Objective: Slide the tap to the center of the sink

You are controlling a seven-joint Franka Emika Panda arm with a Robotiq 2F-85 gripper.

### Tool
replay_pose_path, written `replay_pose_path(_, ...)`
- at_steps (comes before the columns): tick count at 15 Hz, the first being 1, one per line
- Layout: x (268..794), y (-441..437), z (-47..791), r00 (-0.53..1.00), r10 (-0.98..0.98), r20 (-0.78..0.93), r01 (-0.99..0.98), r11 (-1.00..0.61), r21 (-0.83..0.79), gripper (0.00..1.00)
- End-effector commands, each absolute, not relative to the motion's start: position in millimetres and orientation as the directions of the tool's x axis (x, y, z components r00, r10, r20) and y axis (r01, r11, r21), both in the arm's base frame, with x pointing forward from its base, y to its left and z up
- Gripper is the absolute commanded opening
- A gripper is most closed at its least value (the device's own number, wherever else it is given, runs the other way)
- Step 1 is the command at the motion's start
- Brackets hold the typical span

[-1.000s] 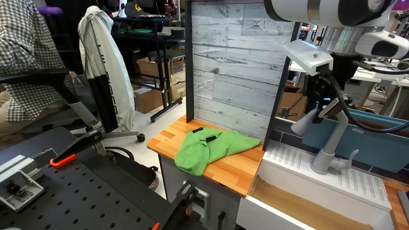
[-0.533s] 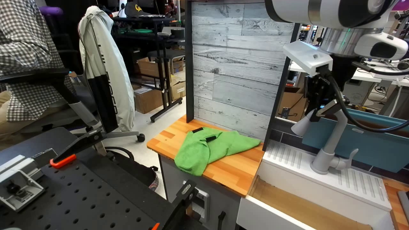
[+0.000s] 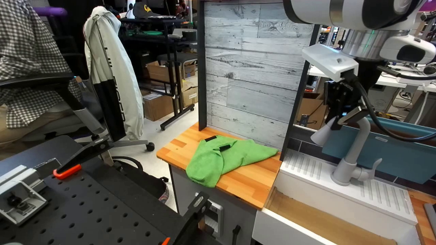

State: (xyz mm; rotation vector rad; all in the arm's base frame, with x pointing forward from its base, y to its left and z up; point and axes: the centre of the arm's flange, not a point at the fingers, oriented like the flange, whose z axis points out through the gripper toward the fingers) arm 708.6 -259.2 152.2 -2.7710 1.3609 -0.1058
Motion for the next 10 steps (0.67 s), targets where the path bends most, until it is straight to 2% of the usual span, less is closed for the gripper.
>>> replay_pose_path(1, 699, -275, 152, 0.664, -0.748, 0.012, -0.747, -0.664, -0.046, 0.06)
replay_pose_path(10, 686, -309, 153, 0.796, -0.605, -0.028, -0.605, -0.796, -0.022, 0.06)
